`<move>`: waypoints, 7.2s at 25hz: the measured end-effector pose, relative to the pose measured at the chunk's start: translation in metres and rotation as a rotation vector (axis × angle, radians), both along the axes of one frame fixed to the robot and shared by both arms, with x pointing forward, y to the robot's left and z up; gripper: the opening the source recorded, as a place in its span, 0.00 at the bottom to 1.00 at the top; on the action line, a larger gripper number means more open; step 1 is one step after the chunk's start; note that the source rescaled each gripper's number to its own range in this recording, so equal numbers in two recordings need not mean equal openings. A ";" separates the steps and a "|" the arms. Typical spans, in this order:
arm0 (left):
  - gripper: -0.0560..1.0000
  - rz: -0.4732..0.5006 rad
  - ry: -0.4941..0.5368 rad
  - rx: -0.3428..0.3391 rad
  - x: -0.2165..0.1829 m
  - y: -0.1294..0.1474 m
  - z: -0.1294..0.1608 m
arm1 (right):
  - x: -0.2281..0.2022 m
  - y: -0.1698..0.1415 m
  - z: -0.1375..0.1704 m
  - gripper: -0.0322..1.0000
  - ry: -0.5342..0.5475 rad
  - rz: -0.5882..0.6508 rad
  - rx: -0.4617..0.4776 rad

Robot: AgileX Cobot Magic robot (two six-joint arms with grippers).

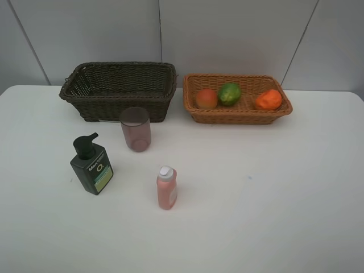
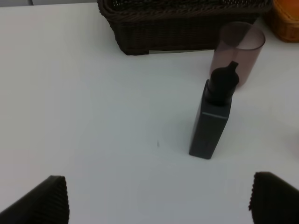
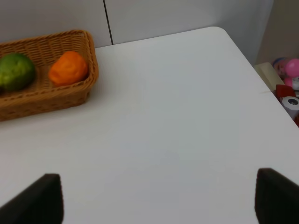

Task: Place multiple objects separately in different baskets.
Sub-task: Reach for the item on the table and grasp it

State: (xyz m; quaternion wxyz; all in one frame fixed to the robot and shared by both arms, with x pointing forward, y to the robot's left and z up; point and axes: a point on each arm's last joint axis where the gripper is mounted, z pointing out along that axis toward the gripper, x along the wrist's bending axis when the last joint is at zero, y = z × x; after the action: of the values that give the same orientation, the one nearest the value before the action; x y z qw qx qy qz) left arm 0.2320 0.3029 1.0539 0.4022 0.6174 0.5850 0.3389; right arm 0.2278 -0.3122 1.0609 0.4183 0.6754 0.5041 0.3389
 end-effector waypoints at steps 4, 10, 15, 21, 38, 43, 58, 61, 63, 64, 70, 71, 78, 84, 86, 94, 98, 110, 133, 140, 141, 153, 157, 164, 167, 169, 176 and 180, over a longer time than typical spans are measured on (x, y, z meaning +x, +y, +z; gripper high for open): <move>1.00 0.000 0.000 0.000 0.000 0.000 0.000 | 0.001 0.005 -0.001 0.68 0.012 0.070 -0.021; 1.00 0.000 0.000 0.000 0.000 0.000 0.000 | 0.001 0.008 -0.001 0.68 0.018 0.115 -0.036; 1.00 0.000 0.000 0.000 0.000 0.000 0.000 | 0.002 0.008 -0.002 0.68 0.020 0.118 -0.036; 1.00 0.000 0.000 0.000 0.000 0.000 0.000 | 0.002 0.008 -0.002 0.68 0.019 0.119 -0.035; 1.00 -0.001 0.000 0.001 0.000 0.000 0.000 | 0.002 0.008 -0.002 0.68 0.020 0.120 -0.037; 1.00 0.004 -0.001 0.008 0.000 0.001 0.000 | 0.002 0.008 -0.002 0.68 0.020 0.120 -0.038; 1.00 -0.003 0.047 0.088 0.051 -0.003 0.025 | 0.002 0.008 -0.002 0.68 0.019 0.120 -0.038; 1.00 -0.012 0.082 0.103 0.079 -0.006 0.030 | 0.002 0.008 -0.002 0.68 0.019 0.120 -0.038; 1.00 -0.017 0.118 0.108 0.099 -0.009 0.029 | 0.002 0.008 -0.002 0.68 0.019 0.120 -0.038; 1.00 -0.018 0.132 0.110 0.107 -0.010 0.028 | 0.002 0.008 -0.002 0.68 0.019 0.120 -0.038; 1.00 -0.029 0.285 0.129 0.162 -0.017 0.021 | 0.002 0.008 -0.002 0.68 0.018 0.120 -0.038; 1.00 -0.030 0.315 0.133 0.171 -0.018 0.018 | 0.002 0.008 -0.002 0.68 0.018 0.121 -0.037; 1.00 -0.037 0.444 0.147 0.219 -0.024 0.006 | 0.002 0.008 -0.002 0.68 0.018 0.121 -0.037; 1.00 -0.040 0.538 0.148 0.245 -0.027 -0.012 | 0.002 0.008 -0.002 0.68 0.018 0.121 -0.038; 1.00 -0.041 0.566 0.140 0.250 -0.029 -0.018 | 0.002 0.008 -0.002 0.68 0.018 0.121 -0.038; 1.00 -0.137 0.597 0.142 0.253 -0.056 -0.026 | 0.002 0.008 -0.002 0.68 0.018 0.121 -0.038; 1.00 -0.198 0.621 0.165 0.253 -0.073 -0.033 | 0.002 0.008 -0.002 0.68 0.018 0.121 -0.038; 1.00 -0.333 0.630 0.203 0.257 -0.132 -0.018 | 0.002 0.008 -0.002 0.68 0.018 0.121 -0.038; 1.00 -0.292 0.680 0.272 0.267 -0.146 -0.035 | 0.002 0.008 -0.002 0.68 0.018 0.121 -0.038; 1.00 -0.286 0.709 0.279 0.260 -0.141 -0.051 | 0.002 0.008 -0.002 0.68 0.018 0.121 -0.038; 1.00 -0.280 0.708 0.273 0.259 -0.141 -0.054 | 0.002 0.008 -0.002 0.68 0.018 0.121 -0.038; 1.00 -0.223 0.655 0.189 0.260 -0.132 -0.077 | 0.002 0.008 -0.002 0.68 0.018 0.121 -0.038; 1.00 -0.218 0.681 0.199 0.263 -0.132 -0.086 | 0.002 0.008 -0.002 0.68 0.018 0.121 -0.038; 1.00 -0.216 0.713 0.197 0.272 -0.138 -0.113 | 0.002 0.008 -0.002 0.68 0.018 0.121 -0.038; 1.00 -0.220 0.701 0.191 0.273 -0.139 -0.113 | 0.002 0.008 -0.002 0.68 0.018 0.121 -0.038; 1.00 -0.220 0.700 0.190 0.273 -0.139 -0.113 | 0.002 0.008 -0.002 0.68 0.018 0.121 -0.038; 0.99 -0.217 0.700 0.184 0.273 -0.140 -0.113 | 0.002 0.008 -0.002 0.68 0.018 0.121 -0.038; 0.99 -0.211 0.705 0.171 0.273 -0.140 -0.113 | 0.002 0.008 -0.002 0.68 0.018 0.121 -0.038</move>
State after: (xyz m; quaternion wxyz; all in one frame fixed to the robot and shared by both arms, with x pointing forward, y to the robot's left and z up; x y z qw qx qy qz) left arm 0.5045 0.1628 0.9407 0.1559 0.7843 0.5904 0.1096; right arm 0.2299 -0.3039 1.0592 0.4053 0.6385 0.5541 0.3479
